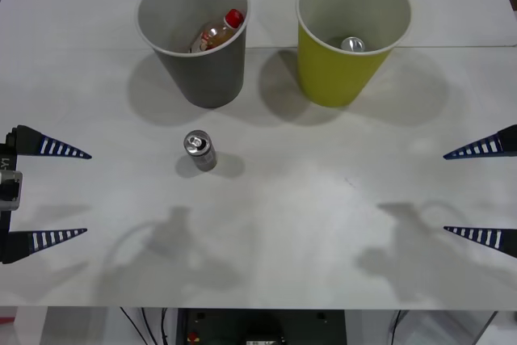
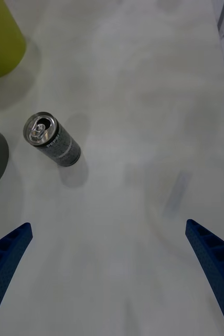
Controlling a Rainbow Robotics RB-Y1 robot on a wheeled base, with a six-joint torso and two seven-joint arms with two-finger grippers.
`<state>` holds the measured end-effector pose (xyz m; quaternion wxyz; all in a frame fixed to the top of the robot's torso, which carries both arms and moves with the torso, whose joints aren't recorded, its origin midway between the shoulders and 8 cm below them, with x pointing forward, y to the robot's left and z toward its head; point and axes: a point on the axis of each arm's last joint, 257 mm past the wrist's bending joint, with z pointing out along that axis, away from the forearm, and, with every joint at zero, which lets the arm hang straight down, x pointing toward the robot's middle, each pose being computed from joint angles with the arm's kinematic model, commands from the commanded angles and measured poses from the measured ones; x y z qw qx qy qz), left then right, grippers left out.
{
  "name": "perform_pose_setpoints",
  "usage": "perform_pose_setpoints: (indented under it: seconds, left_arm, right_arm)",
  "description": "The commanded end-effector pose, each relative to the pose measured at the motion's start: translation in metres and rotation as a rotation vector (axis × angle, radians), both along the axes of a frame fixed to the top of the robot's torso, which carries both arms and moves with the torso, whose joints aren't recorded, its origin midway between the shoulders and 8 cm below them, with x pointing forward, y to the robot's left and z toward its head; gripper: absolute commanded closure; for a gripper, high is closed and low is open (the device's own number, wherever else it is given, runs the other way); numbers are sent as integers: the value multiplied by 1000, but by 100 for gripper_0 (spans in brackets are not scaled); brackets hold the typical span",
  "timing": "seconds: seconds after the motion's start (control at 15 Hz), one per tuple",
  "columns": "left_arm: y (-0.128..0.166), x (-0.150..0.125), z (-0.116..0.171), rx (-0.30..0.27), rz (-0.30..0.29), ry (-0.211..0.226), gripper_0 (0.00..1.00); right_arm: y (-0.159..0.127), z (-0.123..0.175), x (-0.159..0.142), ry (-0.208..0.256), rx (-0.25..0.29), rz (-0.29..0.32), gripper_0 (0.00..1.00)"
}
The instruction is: Put the can into the green bin and the plastic bottle into the gray bin
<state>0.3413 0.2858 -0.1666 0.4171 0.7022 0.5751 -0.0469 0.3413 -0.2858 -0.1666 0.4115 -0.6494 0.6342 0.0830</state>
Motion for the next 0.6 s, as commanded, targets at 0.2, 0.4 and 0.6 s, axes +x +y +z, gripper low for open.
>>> perform_pose_setpoints:
  seconds: [0.2,0.4,0.6]
  left_arm:
    - [7,-4,-14,-33,38,50,0]
    - [5,-3,-11,-65,48,59,0]
    - [5,1,-11,-134,91,73,0]
  right_arm:
    - [0,0,0,0,0,0,0]
    - [0,0,0,0,0,0,0]
    - [0,0,0,0,0,0,0]
